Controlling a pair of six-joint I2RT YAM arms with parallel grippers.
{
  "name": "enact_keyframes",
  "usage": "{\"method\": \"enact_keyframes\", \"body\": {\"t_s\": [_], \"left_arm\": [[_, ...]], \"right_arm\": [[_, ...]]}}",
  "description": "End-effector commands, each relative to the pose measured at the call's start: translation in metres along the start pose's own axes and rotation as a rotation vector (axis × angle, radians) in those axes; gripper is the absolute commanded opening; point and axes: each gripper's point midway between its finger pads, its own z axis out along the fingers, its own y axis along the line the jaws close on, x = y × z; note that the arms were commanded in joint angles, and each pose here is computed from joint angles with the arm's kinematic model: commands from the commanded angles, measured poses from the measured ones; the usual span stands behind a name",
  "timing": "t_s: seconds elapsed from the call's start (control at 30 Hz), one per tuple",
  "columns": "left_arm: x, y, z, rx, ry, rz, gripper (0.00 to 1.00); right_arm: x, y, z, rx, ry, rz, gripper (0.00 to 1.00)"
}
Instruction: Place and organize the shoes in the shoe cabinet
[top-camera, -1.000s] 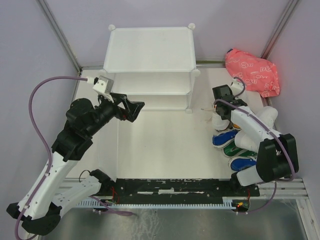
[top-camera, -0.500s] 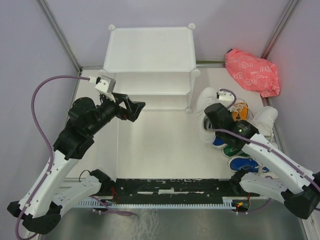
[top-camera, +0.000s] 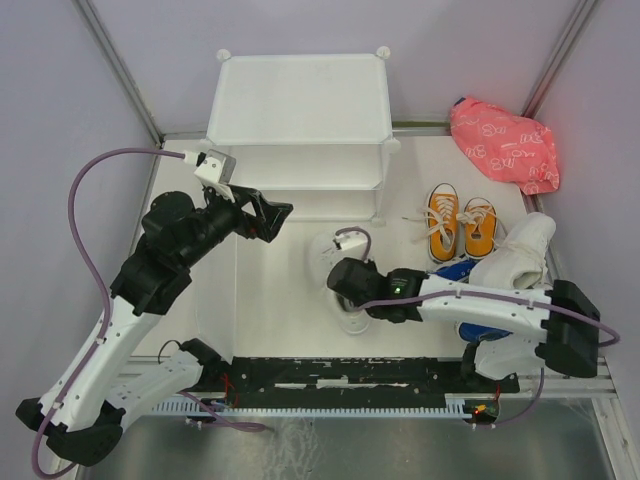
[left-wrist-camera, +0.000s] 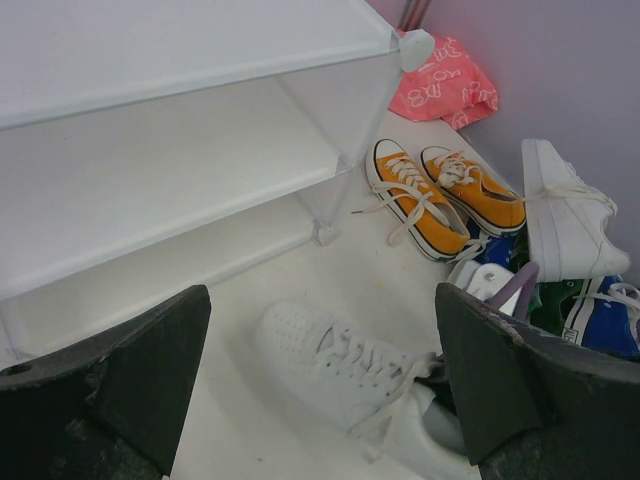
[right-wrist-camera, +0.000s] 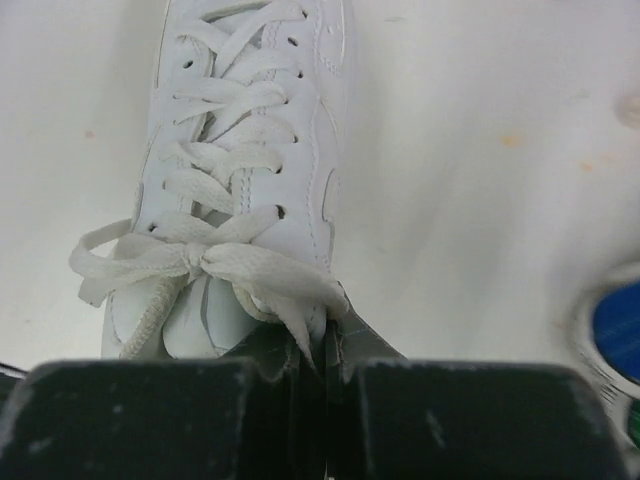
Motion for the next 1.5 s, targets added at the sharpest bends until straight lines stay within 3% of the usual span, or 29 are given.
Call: {"method": "enact_keyframes", "body": {"t_s": [0.0,0.07,0.1,0.23,0.3,0.5,0.67,0.8,0.93,1.2,1.33,1.47], "left_arm": [[-0.023,-0.007,-0.004,0.031,-0.072,0.054,0.99],[-0.023,-0.007,-0.005,0.028,-0.073,0.054,0.99],[-0.023,-0.006,-0.005,0.027,-0.072,0.055,0.99],[-0.024,-0.007,-0.007,0.026,-0.067,0.062,0.99],[-0.024,-0.007,-0.008,0.028,-0.068,0.063,0.99],[-0.019,-0.008,-0.006,0.041,-0.059,0.059,0.99],[-0.013,-0.013,-0.006,0.071,-0.054,0.049,0.99],[-0.008,-0.018,-0.005,0.104,-0.044,0.047,0.99],[-0.010,-0.025,-0.008,0.142,-0.054,0.031,0.99],[0.000,-0.027,-0.006,0.165,-0.044,0.023,0.99],[0.002,-0.029,-0.005,0.177,-0.037,0.023,0.99],[0.003,-0.029,-0.006,0.178,-0.043,0.021,0.99]], "right_arm": [[-0.066,0.082,0.010,-0.230,-0.237,0.154,0.02],[-0.064,0.095,0.028,-0.218,-0.240,0.150,0.08],[-0.063,0.098,0.034,-0.202,-0.232,0.135,0.18],[-0.054,0.080,0.044,-0.053,-0.176,0.098,0.74],[-0.051,0.057,0.039,0.045,-0.171,0.088,0.91],[-0.049,-0.030,-0.005,0.294,-0.149,0.082,0.95],[-0.031,-0.134,-0.038,0.482,-0.101,0.301,0.92],[-0.022,-0.178,-0.049,0.513,-0.107,0.434,0.91],[-0.005,-0.230,-0.070,0.726,-0.110,0.507,0.91],[-0.002,-0.282,-0.118,0.897,-0.248,0.636,0.89],[0.004,-0.302,-0.134,1.007,-0.244,0.625,0.89],[0.016,-0.301,-0.113,0.987,-0.168,0.641,0.89]]}}
